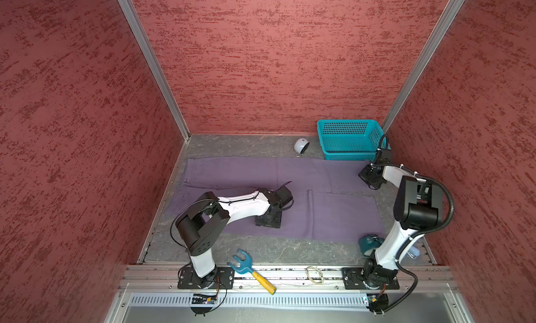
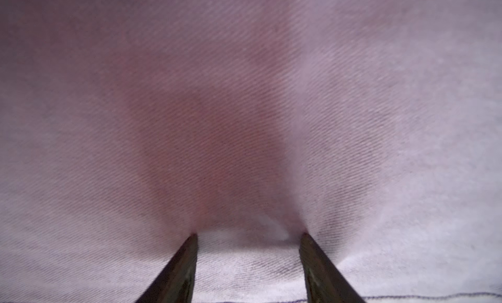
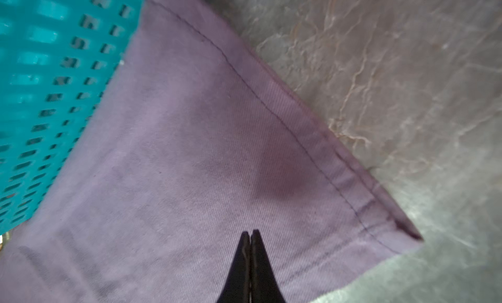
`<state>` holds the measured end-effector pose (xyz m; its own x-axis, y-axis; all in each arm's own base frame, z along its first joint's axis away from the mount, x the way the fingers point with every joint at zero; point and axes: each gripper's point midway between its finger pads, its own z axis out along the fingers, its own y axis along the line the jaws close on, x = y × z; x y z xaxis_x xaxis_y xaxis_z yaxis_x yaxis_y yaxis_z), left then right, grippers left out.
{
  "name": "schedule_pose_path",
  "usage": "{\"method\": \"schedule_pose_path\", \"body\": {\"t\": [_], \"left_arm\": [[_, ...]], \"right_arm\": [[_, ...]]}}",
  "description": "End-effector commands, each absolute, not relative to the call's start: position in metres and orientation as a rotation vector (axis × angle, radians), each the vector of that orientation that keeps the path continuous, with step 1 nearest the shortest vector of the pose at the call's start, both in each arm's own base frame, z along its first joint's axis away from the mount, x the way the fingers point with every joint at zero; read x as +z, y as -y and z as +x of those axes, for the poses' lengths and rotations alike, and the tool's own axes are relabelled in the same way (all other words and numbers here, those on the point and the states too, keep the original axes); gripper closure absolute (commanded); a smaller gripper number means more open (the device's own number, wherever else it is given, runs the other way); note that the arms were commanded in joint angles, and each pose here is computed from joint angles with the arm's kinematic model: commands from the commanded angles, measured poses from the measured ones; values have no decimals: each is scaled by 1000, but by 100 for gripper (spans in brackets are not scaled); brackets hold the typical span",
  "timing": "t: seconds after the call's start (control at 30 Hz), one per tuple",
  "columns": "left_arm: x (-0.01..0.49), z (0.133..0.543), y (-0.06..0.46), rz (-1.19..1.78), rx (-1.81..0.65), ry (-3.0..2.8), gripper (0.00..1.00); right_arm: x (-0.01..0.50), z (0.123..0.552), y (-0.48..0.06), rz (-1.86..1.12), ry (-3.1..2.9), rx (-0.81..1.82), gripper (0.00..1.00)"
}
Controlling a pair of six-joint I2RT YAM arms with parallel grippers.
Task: Fold and stack the trousers
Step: Smooth out the trousers at the center of the table.
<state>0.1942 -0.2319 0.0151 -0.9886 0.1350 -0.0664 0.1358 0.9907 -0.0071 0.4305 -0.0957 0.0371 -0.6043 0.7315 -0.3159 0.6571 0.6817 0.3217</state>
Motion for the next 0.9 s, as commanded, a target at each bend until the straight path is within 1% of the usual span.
{"method": "schedule_pose_path", "body": {"t": [0.0, 0.1, 0.2, 0.27, 0.3, 0.37, 0.47, 0.53, 0.67, 0.77, 0.87], "left_arm": [[-3, 136, 212, 237, 53, -3254, 40], [0, 120, 204, 222, 69, -3276, 40], [3, 124, 204, 194, 55, -3268, 38], [7, 135, 205, 176, 46, -3253, 33], [10, 143, 207, 158, 24, -3240, 30], [21, 164, 213, 111, -54, -3216, 29], [50, 203, 227, 51, -218, -3144, 25], [76, 228, 233, 27, -308, -3081, 24], [124, 260, 238, 12, -461, -2963, 24], [147, 285, 213, -81, -486, -2876, 23], [149, 318, 161, -294, -430, -2803, 21]], "right_arm": [[34, 446, 99, 1084, -2448, 245, 94], [23, 446, 102, 1097, -2466, 222, 94], [14, 444, 102, 1112, -2481, 217, 94], [14, 443, 101, 1110, -2479, 222, 94], [16, 442, 101, 1106, -2476, 222, 94], [25, 441, 101, 1093, -2466, 217, 94], [50, 437, 104, 1064, -2432, 192, 94], [72, 429, 106, 1046, -2402, 152, 94], [107, 409, 110, 1018, -2335, 94, 93], [112, 397, 108, 1004, -2332, 80, 92], [98, 391, 107, 1010, -2371, 68, 91]]}}
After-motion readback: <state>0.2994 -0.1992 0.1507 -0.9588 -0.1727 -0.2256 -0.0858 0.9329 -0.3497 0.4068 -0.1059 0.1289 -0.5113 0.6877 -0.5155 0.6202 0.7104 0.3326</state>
